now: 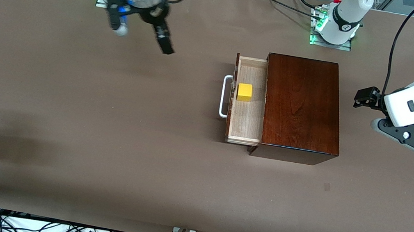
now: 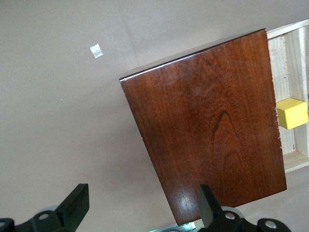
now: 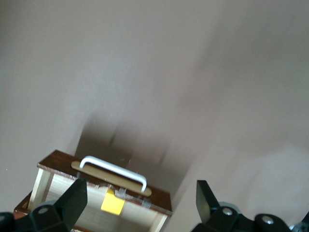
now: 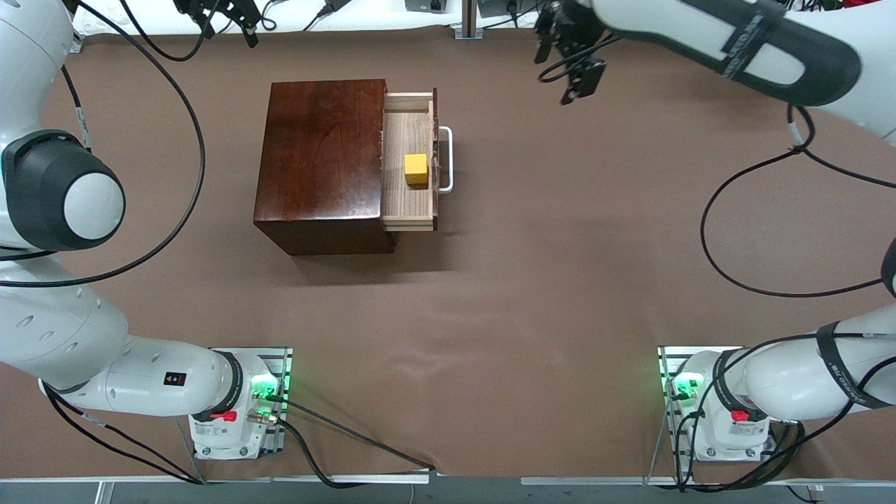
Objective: Open drawer, take yellow block, close drawer
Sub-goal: 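Lower the open right gripper over the yellow cube in the drawer, then close the right gripper on the yellow cube, then lift the yellow cube out of the drawer with the right gripper, then push the drawer shut with the left gripper while the right gripper lowers cube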
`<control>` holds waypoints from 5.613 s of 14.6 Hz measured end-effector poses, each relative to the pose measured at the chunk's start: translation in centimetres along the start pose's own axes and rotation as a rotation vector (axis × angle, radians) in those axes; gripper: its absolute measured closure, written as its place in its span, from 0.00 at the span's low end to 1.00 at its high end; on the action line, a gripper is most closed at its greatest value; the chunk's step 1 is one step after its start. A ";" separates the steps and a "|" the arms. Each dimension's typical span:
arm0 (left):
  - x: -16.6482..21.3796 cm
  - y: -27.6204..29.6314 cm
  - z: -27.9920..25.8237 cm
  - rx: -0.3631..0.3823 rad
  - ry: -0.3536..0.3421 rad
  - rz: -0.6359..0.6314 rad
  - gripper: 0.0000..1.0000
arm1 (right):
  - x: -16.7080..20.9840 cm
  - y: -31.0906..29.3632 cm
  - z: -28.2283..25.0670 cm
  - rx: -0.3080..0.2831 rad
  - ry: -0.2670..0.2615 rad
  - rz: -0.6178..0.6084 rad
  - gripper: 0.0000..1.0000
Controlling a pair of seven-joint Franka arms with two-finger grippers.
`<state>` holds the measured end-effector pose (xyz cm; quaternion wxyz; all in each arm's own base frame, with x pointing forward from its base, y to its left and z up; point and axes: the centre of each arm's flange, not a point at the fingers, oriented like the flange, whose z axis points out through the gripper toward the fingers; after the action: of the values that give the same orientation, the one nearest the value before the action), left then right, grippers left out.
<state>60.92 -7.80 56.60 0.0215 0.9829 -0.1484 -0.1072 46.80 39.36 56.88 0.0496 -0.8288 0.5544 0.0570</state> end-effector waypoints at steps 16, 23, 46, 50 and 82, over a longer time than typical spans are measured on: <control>-5.4 -0.5 0.8 0.023 0.156 -0.193 0.00 | -18.4 -5.8 20.1 0.073 -0.005 0.427 0.00; -5.8 -0.8 0.3 0.035 0.152 -0.198 0.00 | -18.7 -6.1 23.5 0.115 0.057 0.416 0.00; -6.3 -1.6 -0.3 0.036 0.149 -0.173 0.00 | -17.7 -7.8 14.6 0.085 -0.009 0.377 0.44; -6.4 -1.9 -0.2 0.034 0.138 -0.176 0.00 | -8.5 -9.1 7.0 0.000 0.025 0.127 0.44; 6.4 37.2 20.5 -0.002 0.220 1.318 0.00 | 40.0 9.0 29.4 -0.190 0.066 -1.242 0.41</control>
<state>51.77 -45.39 38.02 0.0984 0.6919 -0.7147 0.0292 52.47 3.69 21.64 -0.0173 -0.9983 -0.0366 0.0409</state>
